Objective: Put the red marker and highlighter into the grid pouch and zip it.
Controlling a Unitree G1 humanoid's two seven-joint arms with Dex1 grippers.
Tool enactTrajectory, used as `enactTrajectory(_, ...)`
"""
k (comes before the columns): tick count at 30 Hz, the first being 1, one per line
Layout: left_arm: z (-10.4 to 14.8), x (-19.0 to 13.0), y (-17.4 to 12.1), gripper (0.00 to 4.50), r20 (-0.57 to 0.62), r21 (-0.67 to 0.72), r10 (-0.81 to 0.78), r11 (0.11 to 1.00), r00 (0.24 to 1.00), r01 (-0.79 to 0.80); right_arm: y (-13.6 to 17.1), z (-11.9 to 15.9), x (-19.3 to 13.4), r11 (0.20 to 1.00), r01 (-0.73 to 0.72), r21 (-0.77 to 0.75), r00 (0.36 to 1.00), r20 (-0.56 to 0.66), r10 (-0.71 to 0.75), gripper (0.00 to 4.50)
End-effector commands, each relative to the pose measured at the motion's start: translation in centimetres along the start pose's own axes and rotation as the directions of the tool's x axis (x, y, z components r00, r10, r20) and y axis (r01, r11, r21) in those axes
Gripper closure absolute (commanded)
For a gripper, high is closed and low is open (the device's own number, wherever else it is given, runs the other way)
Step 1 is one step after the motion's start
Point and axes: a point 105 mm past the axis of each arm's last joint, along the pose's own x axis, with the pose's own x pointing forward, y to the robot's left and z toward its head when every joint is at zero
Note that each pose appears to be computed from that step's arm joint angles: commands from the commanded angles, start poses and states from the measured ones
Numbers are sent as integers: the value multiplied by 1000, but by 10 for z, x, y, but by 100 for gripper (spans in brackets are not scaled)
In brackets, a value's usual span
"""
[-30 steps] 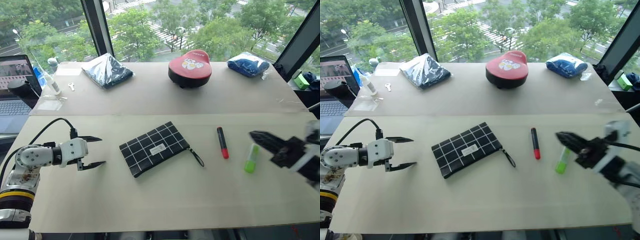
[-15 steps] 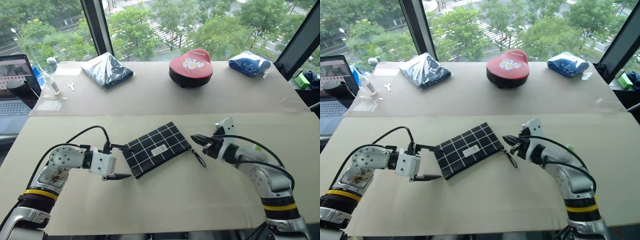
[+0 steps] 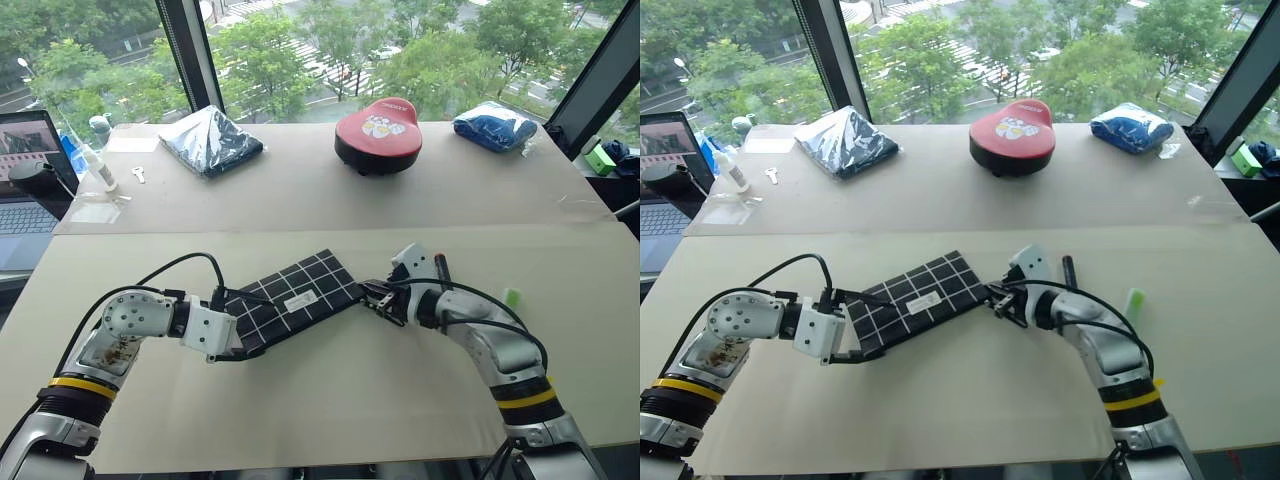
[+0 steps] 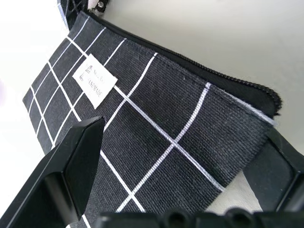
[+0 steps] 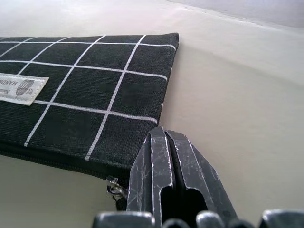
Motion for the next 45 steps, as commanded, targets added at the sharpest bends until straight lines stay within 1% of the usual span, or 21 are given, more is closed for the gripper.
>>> enactTrajectory(1,-1,9,-15,0,-1,-30,-61,998,998,61,-14,51,-13,999,10,52,980,199,-20,441)
enactTrajectory(3,-1,9,-16,0,-3,-36,-60,998,998,60,-8,63,-17,995,-44,91,969,248,20,441)
enactTrajectory(5,-2,9,-16,0,-6,-39,-58,998,998,58,6,59,-16,992,-103,73,971,225,84,441)
enactTrajectory(6,-2,8,-16,0,-8,-41,-58,998,998,57,10,55,-16,990,-120,67,973,206,104,441)
enactTrajectory(8,-2,8,-16,0,-13,-43,-57,997,998,57,28,37,-12,983,-178,42,976,131,171,441)
enactTrajectory(10,-3,8,-16,0,-18,-44,-58,997,998,57,40,21,-9,979,-201,30,978,69,199,441)
enactTrajectory(14,-3,8,-16,0,-25,-49,-60,997,998,59,40,-5,0,985,-158,67,986,-43,161,441)
enactTrajectory(19,-3,8,-18,0,-30,-58,-63,996,998,61,27,-17,7,994,-72,87,992,-101,81,441)
enactTrajectory(22,-3,8,-17,0,-37,-55,-63,997,997,61,27,-21,9,994,-68,83,988,-131,79,441)
enactTrajectory(26,-4,9,-15,0,-55,-38,-64,997,996,62,28,-35,11,992,-42,121,979,-194,65,441)
enactTrajectory(30,-8,13,-16,0,-100,-4,-69,998,993,69,27,-45,12,982,6,189,973,-226,37,441)
enactTrajectory(32,-14,17,-12,0,-148,45,-40,998,988,47,27,-52,12,981,27,194,967,-254,24,441)
enactTrajectory(34,-14,23,-8,0,-161,67,-4,998,987,15,26,-58,11,981,46,190,960,-280,9,441)
enactTrajectory(37,-11,30,-9,0,-166,78,7,997,986,6,26,-59,10,980,53,191,959,-283,4,441)
enactTrajectory(41,-11,31,-12,0,-214,106,11,994,977,12,23,-57,9,979,63,195,961,-277,-7,441)
enactTrajectory(45,-7,32,-17,0,-227,91,13,996,974,8,22,-57,9,978,68,196,960,-280,-10,441)
